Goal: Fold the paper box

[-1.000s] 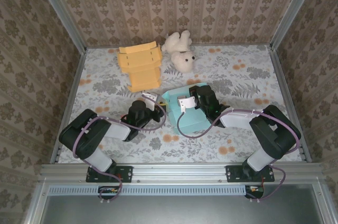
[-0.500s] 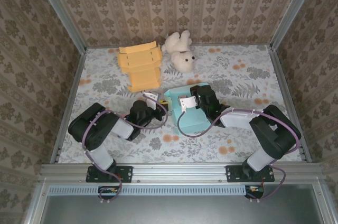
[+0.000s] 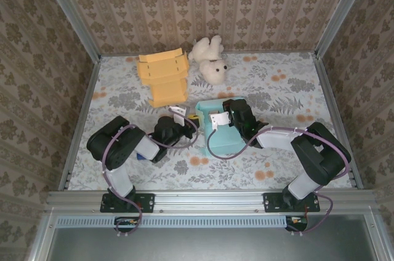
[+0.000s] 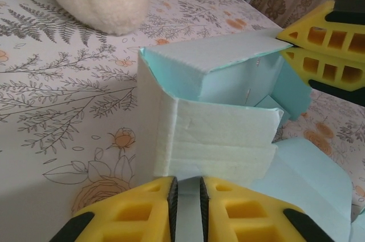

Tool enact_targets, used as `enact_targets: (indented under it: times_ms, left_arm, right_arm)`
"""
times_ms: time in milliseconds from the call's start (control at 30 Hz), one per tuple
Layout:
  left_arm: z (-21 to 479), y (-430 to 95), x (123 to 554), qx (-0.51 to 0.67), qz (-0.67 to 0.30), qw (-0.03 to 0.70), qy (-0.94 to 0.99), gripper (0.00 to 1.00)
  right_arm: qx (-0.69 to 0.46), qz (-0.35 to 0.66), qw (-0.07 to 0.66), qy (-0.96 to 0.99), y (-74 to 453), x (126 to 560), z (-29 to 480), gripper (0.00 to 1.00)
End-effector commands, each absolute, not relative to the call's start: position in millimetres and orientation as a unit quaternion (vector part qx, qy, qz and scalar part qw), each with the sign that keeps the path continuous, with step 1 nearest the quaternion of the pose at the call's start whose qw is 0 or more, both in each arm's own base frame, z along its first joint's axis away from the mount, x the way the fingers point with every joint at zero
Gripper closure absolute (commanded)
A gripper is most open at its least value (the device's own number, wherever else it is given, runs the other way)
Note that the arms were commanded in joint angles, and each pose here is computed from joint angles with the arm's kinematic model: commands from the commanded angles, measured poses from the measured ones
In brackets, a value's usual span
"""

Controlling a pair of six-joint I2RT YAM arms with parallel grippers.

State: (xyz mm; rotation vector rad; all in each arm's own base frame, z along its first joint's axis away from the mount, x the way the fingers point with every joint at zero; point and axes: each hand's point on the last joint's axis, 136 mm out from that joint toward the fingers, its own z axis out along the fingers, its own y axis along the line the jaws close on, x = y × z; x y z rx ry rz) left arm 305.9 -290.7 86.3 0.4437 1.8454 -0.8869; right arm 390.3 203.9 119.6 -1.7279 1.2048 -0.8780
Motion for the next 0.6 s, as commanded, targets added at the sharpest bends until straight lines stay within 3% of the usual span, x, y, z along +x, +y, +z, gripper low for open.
enact_targets:
  times_ms: [0, 567]
  left_arm:
    - [105, -300, 314, 0.180, -0.371, 0.525, 0.744, 0.75]
    - [94, -284, 309, 0.228, -0.395, 0.494, 0.740, 0.61]
  right_arm:
    - [-0.720, -0.322, 0.394, 0.472, 211, 379, 96, 1.00]
    - [-0.720, -0.318, 0.392, 0.476, 209, 377, 97, 1.00]
